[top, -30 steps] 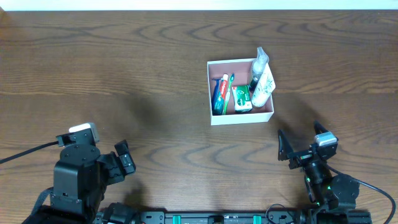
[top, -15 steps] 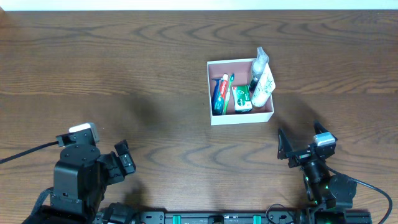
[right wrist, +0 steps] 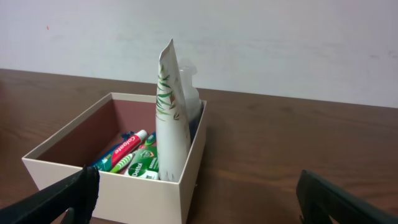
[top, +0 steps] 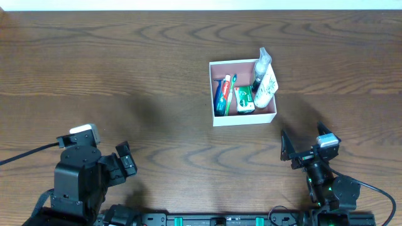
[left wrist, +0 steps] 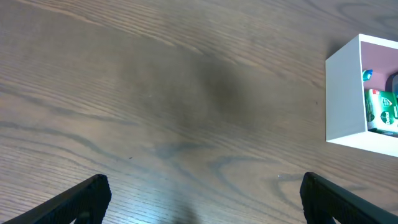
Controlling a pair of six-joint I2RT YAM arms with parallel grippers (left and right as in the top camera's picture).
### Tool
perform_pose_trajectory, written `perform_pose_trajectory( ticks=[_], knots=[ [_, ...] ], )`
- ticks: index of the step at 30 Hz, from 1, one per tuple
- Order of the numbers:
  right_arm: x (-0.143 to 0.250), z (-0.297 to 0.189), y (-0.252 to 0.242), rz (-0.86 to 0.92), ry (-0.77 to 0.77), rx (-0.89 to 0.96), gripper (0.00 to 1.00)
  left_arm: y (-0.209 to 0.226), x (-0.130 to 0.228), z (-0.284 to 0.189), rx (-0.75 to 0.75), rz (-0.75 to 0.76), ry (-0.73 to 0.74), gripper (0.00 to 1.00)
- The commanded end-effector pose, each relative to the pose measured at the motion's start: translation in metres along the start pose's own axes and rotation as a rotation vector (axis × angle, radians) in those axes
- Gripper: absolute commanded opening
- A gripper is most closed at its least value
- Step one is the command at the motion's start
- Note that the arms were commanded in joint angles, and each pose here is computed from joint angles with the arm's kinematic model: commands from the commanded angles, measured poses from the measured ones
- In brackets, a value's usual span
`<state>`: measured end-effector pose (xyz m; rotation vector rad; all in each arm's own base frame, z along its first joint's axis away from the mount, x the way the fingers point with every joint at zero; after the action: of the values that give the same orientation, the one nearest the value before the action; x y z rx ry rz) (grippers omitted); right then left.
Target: Pack container
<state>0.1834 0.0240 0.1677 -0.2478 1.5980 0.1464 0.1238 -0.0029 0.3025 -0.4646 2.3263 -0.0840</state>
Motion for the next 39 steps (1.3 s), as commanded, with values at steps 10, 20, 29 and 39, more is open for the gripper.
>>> perform_pose_trajectory(
  ticks=[10, 20, 29, 39],
  knots=[
    [0.001, -0.001, -0.010, -0.022, 0.003, 0.070, 0.99, 0.001, -0.001, 0.000, -0.010, -0.014, -0.005, 0.98],
    [0.005, -0.002, -0.017, -0.015, 0.025, 0.149, 0.99, 0.001, -0.001, 0.000, -0.010, -0.014, -0.005, 0.98],
    [0.005, -0.002, -0.017, -0.016, 0.024, 0.149, 0.99, 0.001, -0.001, 0.000, -0.010, -0.014, -0.005, 0.98],
    [0.005, -0.002, -0.017, -0.016, 0.024, 0.149, 0.99, 0.001, -0.001, 0.000, -0.010, -0.014, -0.005, 0.98]
  ],
)
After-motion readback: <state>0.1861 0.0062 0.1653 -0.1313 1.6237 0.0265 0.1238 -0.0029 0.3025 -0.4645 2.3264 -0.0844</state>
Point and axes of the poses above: each gripper's point midway between its finger pads, its own z axis out along the fingers, its own y axis along the line the jaws close on, x = y × z, the point moved 6 cm from there along -z, back along the fingers, and after that the axes turned 6 degrees about -z, right-handed, at the moved point
